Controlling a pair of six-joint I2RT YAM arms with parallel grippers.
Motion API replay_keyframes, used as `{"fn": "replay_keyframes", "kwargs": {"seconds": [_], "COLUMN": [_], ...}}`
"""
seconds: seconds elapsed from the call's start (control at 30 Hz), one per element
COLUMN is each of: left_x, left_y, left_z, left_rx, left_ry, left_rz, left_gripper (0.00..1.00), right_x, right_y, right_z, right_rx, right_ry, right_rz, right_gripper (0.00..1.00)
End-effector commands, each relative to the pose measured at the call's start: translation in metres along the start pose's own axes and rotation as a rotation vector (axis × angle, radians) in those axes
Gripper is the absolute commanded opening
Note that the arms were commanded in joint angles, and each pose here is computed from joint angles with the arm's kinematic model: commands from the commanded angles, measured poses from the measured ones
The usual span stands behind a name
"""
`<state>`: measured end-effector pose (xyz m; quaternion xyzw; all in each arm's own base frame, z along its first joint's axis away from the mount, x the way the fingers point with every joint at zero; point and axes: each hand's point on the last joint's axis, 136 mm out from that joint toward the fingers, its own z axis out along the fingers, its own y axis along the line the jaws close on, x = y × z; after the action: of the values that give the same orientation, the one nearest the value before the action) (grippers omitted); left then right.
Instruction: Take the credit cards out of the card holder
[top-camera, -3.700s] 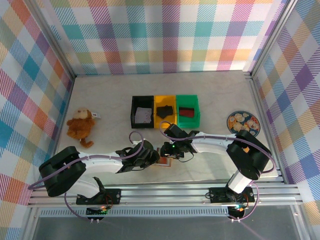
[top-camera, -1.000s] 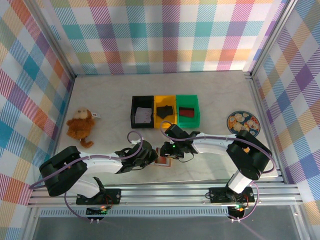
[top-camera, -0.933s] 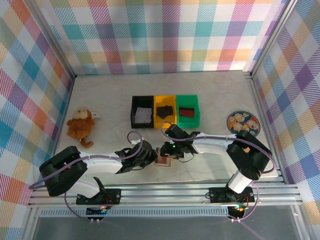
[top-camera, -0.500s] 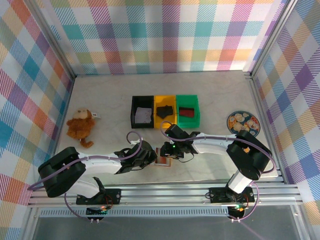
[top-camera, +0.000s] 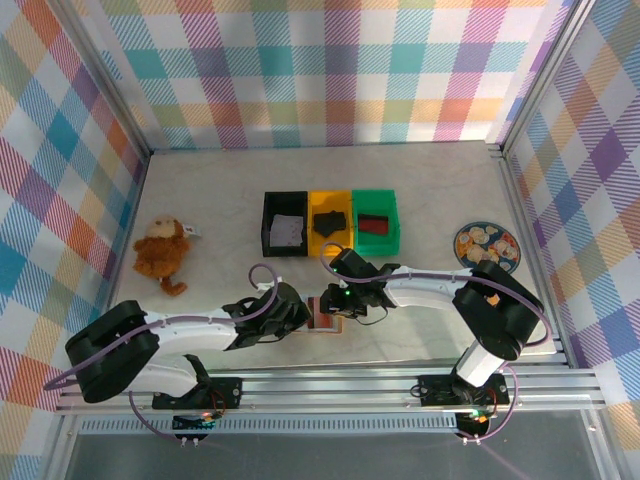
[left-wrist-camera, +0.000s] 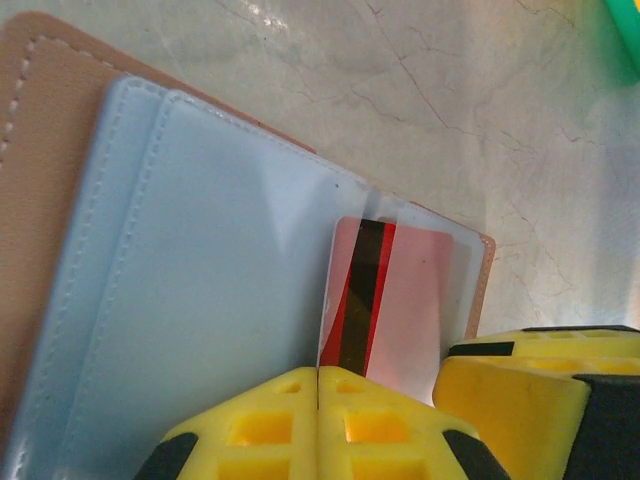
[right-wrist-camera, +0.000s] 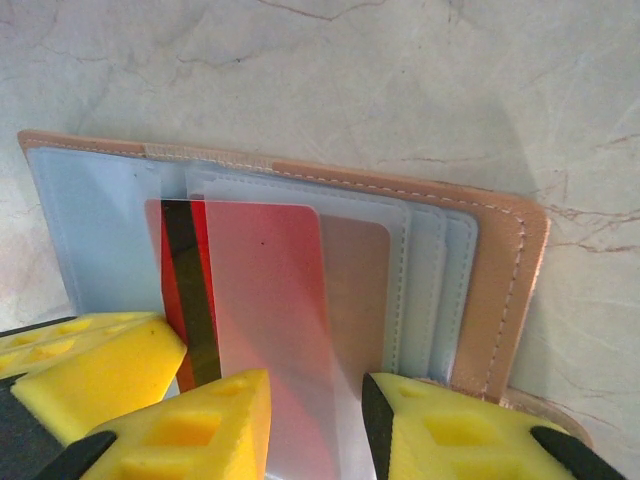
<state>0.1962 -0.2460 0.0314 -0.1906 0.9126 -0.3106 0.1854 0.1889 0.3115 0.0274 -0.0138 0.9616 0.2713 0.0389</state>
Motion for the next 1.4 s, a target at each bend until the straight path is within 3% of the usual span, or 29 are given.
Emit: {"fn": "replay_keyframes", "kwargs": {"seconds": [0.0, 0.33, 0.83, 1.37], "left_x": [-0.001, -0.003, -0.001, 0.005], "left_y": [0.026, 0.02, 0.008, 0.014], "left_z": [-0.004, -0.004, 0.002, 0.011], "left_rx": [-0.084, -0.055, -0.015, 0.013], "left_ry": [-0.012, -0.017, -0.002, 0.014], "left_rz": [0.021, 0.017, 0.002, -0.037], "left_gripper": [0.0, 0.01, 0.25, 0.21], "right_x": [0.02, 0.02, 0.023, 0.023], "right_y": [-0.037, -0.031, -0.033, -0.033], "right_z": [0.012, 0.014, 0.019, 0.019], "right_rx": [0.122, 0.097, 0.09, 0.087], "right_ry": [0.067, 0.075, 0.089, 0.087], "right_rz": [0.038, 0.036, 0.044, 0.045], "right_gripper": [0.35, 0.35, 0.35, 0.35]}}
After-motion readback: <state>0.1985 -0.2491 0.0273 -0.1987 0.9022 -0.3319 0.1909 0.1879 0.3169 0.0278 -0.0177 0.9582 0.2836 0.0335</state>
